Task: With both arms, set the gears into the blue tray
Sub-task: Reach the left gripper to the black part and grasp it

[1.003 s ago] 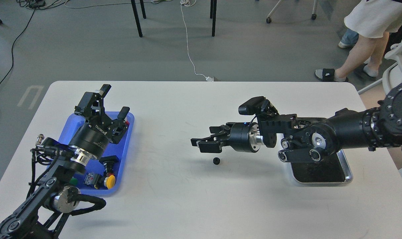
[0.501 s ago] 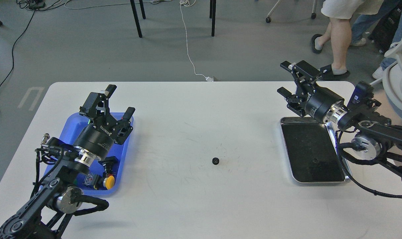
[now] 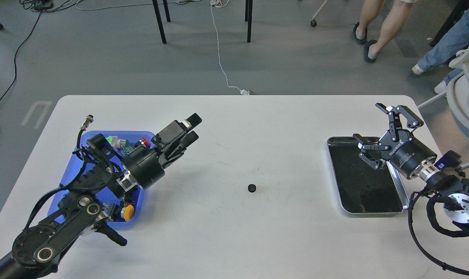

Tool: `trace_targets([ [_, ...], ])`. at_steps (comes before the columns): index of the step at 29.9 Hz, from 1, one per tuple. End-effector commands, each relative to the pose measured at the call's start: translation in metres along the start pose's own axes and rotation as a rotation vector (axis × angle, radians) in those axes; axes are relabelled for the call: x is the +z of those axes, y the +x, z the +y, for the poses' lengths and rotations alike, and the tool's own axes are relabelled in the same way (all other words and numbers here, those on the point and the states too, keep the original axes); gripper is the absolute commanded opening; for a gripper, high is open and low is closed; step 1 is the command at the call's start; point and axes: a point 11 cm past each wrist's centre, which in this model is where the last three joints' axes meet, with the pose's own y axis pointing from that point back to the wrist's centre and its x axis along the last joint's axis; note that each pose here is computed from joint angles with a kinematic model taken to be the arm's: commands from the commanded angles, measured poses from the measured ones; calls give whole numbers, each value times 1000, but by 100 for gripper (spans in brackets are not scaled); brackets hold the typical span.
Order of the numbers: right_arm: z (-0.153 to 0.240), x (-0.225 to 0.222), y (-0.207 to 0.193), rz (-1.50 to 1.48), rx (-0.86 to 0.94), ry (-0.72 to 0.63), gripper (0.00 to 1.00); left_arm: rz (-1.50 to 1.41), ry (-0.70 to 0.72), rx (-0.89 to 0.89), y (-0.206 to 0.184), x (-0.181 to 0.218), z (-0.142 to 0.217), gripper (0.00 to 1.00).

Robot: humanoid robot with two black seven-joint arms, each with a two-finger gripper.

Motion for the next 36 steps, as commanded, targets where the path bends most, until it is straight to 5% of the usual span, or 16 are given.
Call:
trace_targets([
  [1, 5, 5, 6, 3, 17, -12, 98, -323, -5, -250, -2, 16, -18, 98],
  [11, 11, 4, 11, 11, 31, -16, 98, -1028, 65, -741, -31, 11, -84, 97],
  [21, 12, 4, 14, 19, 38, -18, 98, -1144, 99, -830, -44, -15, -120, 93],
  [27, 12, 4, 13, 18, 36, -18, 98, -1143, 124, -874, -57, -33, -119, 79],
  [36, 11, 4, 13, 19, 36, -17, 98, -1138, 143, -856, -58, -42, -122, 71],
])
